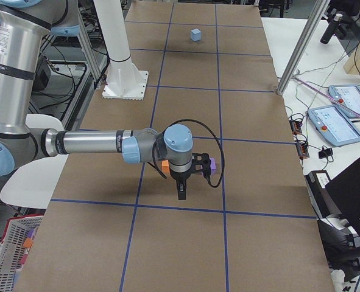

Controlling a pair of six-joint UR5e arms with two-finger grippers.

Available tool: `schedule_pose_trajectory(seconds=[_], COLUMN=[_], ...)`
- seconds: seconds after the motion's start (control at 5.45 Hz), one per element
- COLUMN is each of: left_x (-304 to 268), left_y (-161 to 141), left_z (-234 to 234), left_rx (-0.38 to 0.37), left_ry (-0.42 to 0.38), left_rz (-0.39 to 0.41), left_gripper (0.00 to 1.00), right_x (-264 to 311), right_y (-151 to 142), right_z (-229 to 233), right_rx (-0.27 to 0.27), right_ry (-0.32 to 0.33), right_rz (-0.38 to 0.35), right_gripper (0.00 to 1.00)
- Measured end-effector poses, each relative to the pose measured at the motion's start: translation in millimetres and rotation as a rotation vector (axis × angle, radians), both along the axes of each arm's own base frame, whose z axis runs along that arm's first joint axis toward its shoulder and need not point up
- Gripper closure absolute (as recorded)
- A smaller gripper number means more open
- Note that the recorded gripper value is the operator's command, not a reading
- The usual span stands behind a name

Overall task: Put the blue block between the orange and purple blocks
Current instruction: 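Move the left gripper down over the light-blue cube, then close the left gripper on the light-blue cube and lift it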

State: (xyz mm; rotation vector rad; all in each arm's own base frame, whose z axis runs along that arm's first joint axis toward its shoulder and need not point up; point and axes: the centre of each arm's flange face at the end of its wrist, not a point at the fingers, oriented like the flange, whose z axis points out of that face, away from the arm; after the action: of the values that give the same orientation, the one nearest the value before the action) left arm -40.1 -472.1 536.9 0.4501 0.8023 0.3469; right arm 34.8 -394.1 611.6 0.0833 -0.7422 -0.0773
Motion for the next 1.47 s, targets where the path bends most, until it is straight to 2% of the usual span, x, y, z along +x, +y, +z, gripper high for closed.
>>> schedule_pose_trajectory(seconds=[0.18,0.37,0.73,1.1,1.47], left_x=[3,28,117,177,217], left_y=[-5,-9,0,35,56], left_z=[-15,-24,-24,12,29], left_rx=[0.058,0.104,0.144,0.209,0.232], left_ry=[0.035,0.062,0.078,-0.059,-0.142], left_rz=[0.019,0.081,0.269,0.352,0.412], left_gripper=[0.00,0.00,0.00,0.00,0.00], right_x=[0,-1,-1,-1,-1], right_y=[0,1,2,2,2], right_z=[1,2,3,2,2], right_rx=[-0.001,-0.002,-0.005,-0.005,-0.005], right_ry=[-0.004,-0.006,-0.007,-0.008,-0.007], right_rz=[-0.002,-0.004,-0.004,-0.004,-0.005], right_gripper=[0.00,0.00,0.00,0.00,0.00])
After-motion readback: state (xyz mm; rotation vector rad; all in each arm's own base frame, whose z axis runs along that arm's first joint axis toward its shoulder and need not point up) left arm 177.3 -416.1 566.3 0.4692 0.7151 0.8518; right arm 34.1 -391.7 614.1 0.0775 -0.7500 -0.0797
